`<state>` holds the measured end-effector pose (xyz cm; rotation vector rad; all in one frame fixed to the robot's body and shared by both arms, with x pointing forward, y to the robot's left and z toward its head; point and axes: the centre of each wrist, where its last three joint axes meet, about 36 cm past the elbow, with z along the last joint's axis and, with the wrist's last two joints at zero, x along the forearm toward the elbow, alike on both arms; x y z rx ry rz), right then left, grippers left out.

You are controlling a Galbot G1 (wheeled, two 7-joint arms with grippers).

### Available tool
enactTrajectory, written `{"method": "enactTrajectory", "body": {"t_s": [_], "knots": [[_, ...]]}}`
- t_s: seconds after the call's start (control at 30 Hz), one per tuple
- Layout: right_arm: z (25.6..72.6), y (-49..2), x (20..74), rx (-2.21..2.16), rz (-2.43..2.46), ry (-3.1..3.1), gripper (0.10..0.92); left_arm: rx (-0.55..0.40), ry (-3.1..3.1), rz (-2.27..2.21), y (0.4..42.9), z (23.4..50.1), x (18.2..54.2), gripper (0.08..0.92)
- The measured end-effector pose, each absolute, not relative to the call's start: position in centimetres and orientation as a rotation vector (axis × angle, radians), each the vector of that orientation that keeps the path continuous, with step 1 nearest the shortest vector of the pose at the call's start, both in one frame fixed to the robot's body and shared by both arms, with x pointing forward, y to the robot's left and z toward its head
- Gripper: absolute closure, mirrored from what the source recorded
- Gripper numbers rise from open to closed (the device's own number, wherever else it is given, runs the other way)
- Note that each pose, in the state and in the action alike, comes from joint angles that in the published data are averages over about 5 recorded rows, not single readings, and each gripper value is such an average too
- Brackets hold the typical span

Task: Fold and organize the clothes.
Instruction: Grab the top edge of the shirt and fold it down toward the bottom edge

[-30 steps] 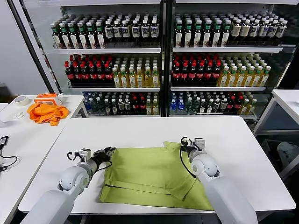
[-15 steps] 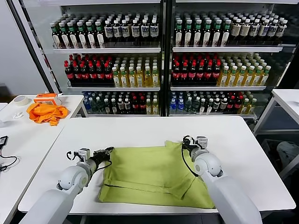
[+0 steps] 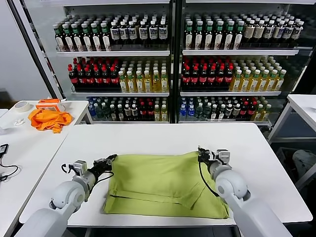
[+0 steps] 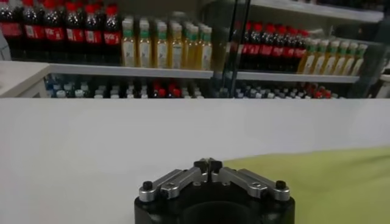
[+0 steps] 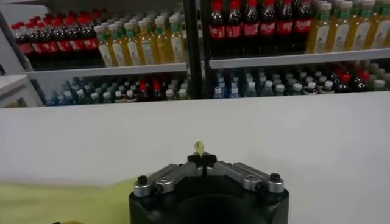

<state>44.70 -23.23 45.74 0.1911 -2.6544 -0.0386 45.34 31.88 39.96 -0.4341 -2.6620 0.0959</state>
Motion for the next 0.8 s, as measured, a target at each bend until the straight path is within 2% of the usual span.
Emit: {"method": "enactTrajectory", "body": {"t_s": [0.43,0.8], "knots": [[46.3,-23.8,39.4,0.212,0.003,-2.645,0.917,-0.497,-2.643,0.097,31.5,40.3,41.1,0.918],[45.1,-24.0,37.5,0.212,0.015,-2.606,0.917,-0.519,-2.614,0.074,30.7,40.2,38.3,0.918]]}}
